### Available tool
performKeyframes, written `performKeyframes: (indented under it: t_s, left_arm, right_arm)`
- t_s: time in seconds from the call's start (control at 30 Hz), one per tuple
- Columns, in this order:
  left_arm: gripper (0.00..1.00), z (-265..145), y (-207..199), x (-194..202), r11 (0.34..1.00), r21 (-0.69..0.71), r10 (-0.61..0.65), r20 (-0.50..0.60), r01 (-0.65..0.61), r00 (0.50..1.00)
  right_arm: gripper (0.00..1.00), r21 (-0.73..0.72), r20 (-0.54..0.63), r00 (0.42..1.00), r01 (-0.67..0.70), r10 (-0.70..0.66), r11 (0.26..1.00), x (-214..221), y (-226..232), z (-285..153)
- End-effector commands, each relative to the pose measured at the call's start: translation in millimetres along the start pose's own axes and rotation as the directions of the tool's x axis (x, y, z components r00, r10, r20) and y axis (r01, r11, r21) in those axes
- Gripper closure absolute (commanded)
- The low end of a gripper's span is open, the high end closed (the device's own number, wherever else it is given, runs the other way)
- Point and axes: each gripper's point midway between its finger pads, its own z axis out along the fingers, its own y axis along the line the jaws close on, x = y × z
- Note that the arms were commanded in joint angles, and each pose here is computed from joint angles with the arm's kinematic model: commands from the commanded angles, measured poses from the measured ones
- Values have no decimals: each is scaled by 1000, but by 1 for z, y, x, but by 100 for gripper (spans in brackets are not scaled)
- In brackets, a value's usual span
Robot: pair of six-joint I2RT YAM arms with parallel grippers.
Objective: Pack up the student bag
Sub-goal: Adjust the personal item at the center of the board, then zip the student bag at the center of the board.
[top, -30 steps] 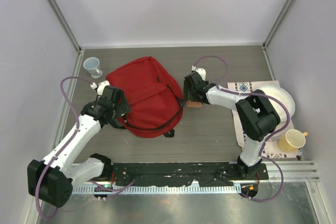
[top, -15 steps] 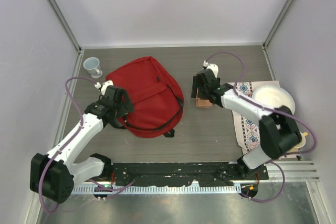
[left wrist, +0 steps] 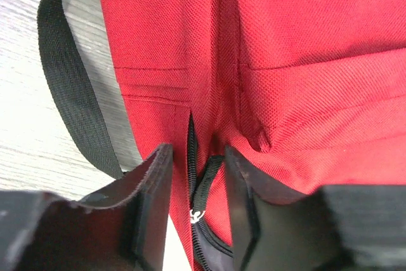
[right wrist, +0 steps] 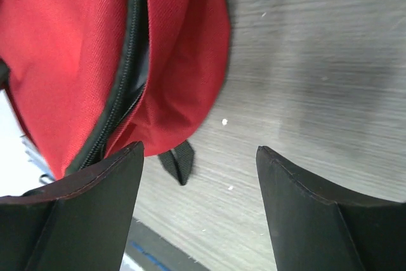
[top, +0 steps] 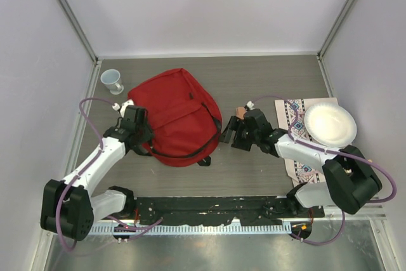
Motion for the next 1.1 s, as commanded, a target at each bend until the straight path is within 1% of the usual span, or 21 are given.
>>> performKeyframes:
  t_s: [0.0, 0.03, 0.1, 0.13, 0.2, 0.23, 0.33, 0.47, 0.5, 0.53, 0.57, 0.63, 0.7, 0.73, 0.8, 0.83, 0.9, 0.97, 1.0, 1.03, 1.07]
  left_arm:
    - [64, 2, -8, -6, 999, 47, -16, 30, 15, 999]
    - [72, 2, -7, -5, 999, 45, -15, 27, 14, 1000]
    - [79, 2, -7, -3, 999, 46, -12, 23, 11, 1000]
    - [84, 2, -6, -3, 999, 48, -14, 21, 13, 1000]
    - [88, 2, -7, 1, 998, 58, -14, 13, 13, 1000]
    - [93, 2, -7, 1, 998, 65, -16, 13, 15, 1000]
    - [100, 0, -12, 5, 995, 94, -30, -3, 30, 1000]
    - [100, -6, -29, 11, 977, 190, -92, -38, 98, 995]
    - [100, -10, -35, 16, 967, 227, -104, -64, 116, 993]
    - [100, -12, -40, 17, 959, 251, -117, -71, 131, 991]
    - [100, -14, -44, 15, 951, 268, -142, -64, 154, 988]
    - [100, -22, -52, 17, 941, 297, -151, -66, 164, 986]
    - [100, -30, -59, 15, 927, 324, -176, -63, 187, 982]
    - [100, -34, -63, 17, 924, 335, -173, -63, 184, 983]
    - [100, -41, -69, 16, 917, 350, -185, -52, 191, 981]
    - [100, -43, -72, 15, 914, 357, -188, -46, 192, 981]
    - [100, -46, -76, 17, 908, 363, -206, -51, 211, 977]
    - [100, -47, -82, 21, 905, 373, -202, -52, 206, 978]
    - [100, -48, -86, 24, 904, 379, -195, -53, 200, 979]
    - [100, -43, -84, 26, 913, 358, -192, -47, 196, 980]
    - [100, -43, -84, 25, 914, 355, -192, -44, 195, 980]
  right_arm:
    - [23, -215, 8, 995, -94, 98, 972, -12, 55, 1]
    - [23, -232, 2, 994, -109, 113, 967, -12, 59, 1]
    - [23, -267, 6, 993, -114, 120, 957, -16, 67, 1]
    - [23, -278, 10, 993, -108, 115, 954, -18, 72, 1]
    - [23, -274, 13, 993, -107, 115, 956, -20, 73, 3]
    - [23, -265, 10, 993, -107, 114, 958, -22, 74, 7]
    - [23, -251, -3, 994, -108, 111, 962, -24, 75, 14]
    - [24, -229, 44, 993, -101, 114, 968, -38, 73, 21]
    - [24, -223, 60, 993, -89, 105, 971, -42, 73, 22]
    - [27, -211, 80, 991, -91, 110, 973, -49, 70, 22]
    - [29, -198, 93, 989, -93, 113, 976, -55, 66, 22]
    - [41, -176, 122, 986, -91, 114, 980, -67, 60, 21]
    - [49, -147, 162, 980, -87, 111, 985, -86, 49, 20]
    - [64, -121, 166, 980, -91, 110, 989, -90, 41, 19]
    - [82, -88, 205, 974, -83, 100, 993, -107, 29, 13]
    - [87, -72, 204, 974, -84, 97, 994, -108, 24, 12]
    - [92, -66, 209, 975, -56, 69, 996, -115, 21, 8]
    - [94, -11, 154, 988, -1, 3, 1000, -104, 12, 8]
    - [99, 1, 147, 989, 21, -21, 1000, -107, 13, 7]
    - [99, 52, 108, 992, 62, -67, 997, -99, 3, 5]
    - [99, 109, 132, 987, 73, -87, 991, -105, -5, 2]
